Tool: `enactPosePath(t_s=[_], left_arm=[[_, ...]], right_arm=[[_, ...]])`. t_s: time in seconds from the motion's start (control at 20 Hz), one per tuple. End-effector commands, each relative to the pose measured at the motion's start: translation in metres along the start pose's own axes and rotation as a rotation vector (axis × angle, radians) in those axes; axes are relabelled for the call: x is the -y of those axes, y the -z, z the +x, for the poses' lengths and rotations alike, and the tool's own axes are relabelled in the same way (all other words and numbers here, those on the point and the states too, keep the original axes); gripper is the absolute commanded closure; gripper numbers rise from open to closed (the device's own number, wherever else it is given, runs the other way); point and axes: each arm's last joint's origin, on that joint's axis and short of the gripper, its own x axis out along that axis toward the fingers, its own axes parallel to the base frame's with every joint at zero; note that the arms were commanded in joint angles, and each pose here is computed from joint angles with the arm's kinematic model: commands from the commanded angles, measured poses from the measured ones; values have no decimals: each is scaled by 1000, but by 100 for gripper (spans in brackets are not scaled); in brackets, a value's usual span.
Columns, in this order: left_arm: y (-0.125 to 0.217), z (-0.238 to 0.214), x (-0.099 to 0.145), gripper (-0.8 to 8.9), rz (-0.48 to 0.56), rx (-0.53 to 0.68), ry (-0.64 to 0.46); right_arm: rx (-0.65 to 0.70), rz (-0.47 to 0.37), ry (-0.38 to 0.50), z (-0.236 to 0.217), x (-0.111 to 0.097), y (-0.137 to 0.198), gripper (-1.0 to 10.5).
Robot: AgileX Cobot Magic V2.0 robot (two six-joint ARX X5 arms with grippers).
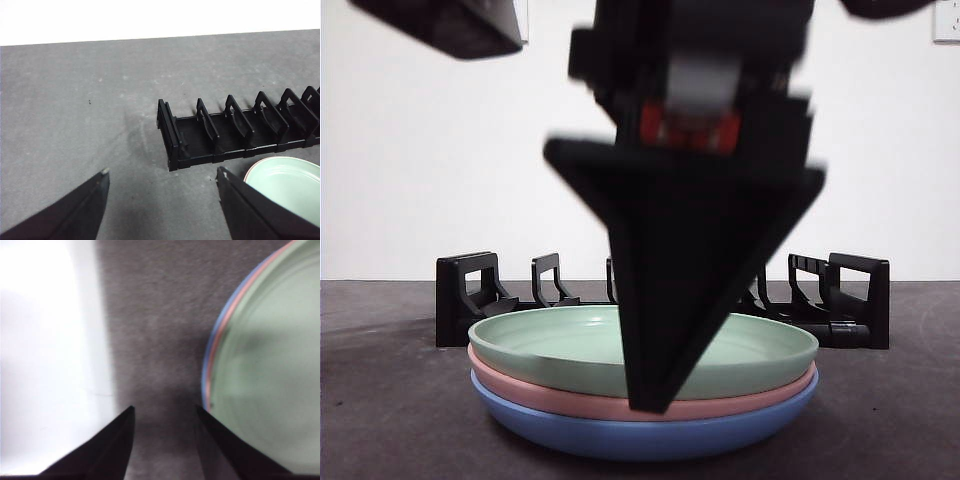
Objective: Place the plate
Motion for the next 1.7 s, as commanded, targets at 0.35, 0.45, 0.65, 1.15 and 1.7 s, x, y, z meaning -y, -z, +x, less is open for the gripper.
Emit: enactPosePath(t_s=[0.35,0.45,0.65,1.15,1.7], left_arm=[[-12,16,2,473,-27,-5,5],[-17,25,2,473,-30,7,13],[-28,41,4,473,-30,58,17],[-29,47,4,806,-26,48,31],[-29,45,4,806,-23,50,32]], right_arm=[[510,383,404,-121,84,49,742],[512,525,502,-134,115,81,741],[529,752,641,-150,161,138,740],[534,872,585,-153,171,171,928],[576,857,624,-157,174,169,928]])
